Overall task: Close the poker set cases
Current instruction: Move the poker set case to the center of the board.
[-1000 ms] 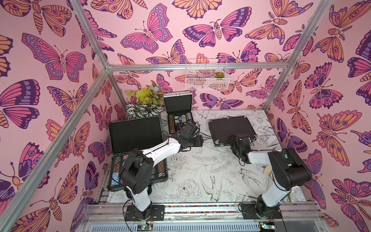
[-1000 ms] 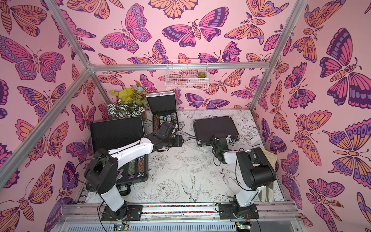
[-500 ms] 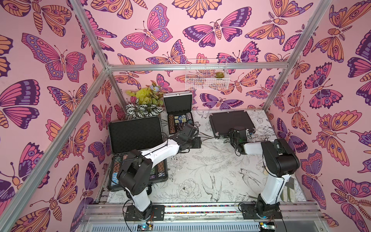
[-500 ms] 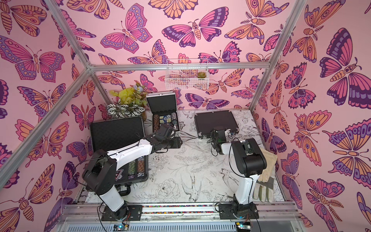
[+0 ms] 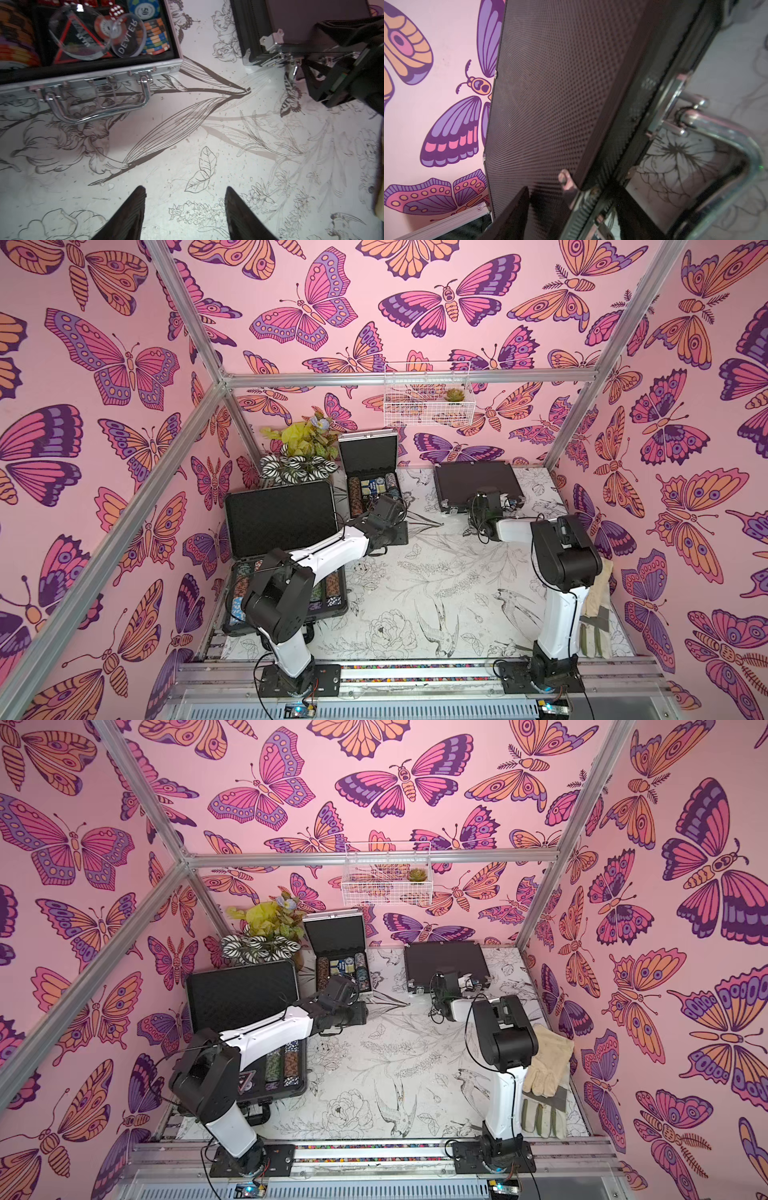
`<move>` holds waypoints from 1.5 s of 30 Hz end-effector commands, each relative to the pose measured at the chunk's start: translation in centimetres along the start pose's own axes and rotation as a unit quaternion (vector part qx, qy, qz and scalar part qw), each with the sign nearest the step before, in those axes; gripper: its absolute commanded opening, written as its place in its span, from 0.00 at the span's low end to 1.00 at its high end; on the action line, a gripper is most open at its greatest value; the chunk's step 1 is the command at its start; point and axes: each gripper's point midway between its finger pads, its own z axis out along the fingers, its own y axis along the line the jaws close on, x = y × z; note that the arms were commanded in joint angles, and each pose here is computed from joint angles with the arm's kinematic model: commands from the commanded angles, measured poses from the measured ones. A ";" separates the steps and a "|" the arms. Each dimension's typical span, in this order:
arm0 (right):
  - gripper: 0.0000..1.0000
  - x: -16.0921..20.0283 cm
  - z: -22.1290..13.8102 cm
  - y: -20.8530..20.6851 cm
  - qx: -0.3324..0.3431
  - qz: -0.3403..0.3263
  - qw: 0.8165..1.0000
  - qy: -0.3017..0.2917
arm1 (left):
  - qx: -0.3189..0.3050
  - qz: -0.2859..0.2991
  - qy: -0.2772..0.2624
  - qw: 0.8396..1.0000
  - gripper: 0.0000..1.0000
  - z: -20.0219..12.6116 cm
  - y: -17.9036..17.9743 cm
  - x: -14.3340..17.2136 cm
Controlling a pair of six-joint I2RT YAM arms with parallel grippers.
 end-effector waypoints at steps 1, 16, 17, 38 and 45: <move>0.67 2.1 0.1 -1.0 0.022 -0.080 0.995 0.052 | -0.065 0.012 -0.007 0.998 0.62 0.0 2.3 -0.8; 0.66 4.8 -8.7 5.7 -0.093 -0.270 0.951 0.121 | -0.116 0.013 -0.035 0.993 0.50 6.6 3.9 -3.1; 0.66 5.5 -9.1 5.9 -0.098 -0.278 0.947 0.127 | -0.117 0.011 -0.041 0.992 0.49 7.3 3.9 -3.2; 0.62 10.6 -12.0 6.0 -0.137 -0.292 0.932 0.168 | -0.125 -0.009 -0.057 0.991 0.40 13.0 4.9 -2.6; 0.61 10.5 -13.0 5.9 -0.144 -0.289 0.931 0.172 | -0.138 -0.006 0.012 0.990 0.27 15.0 5.5 -0.6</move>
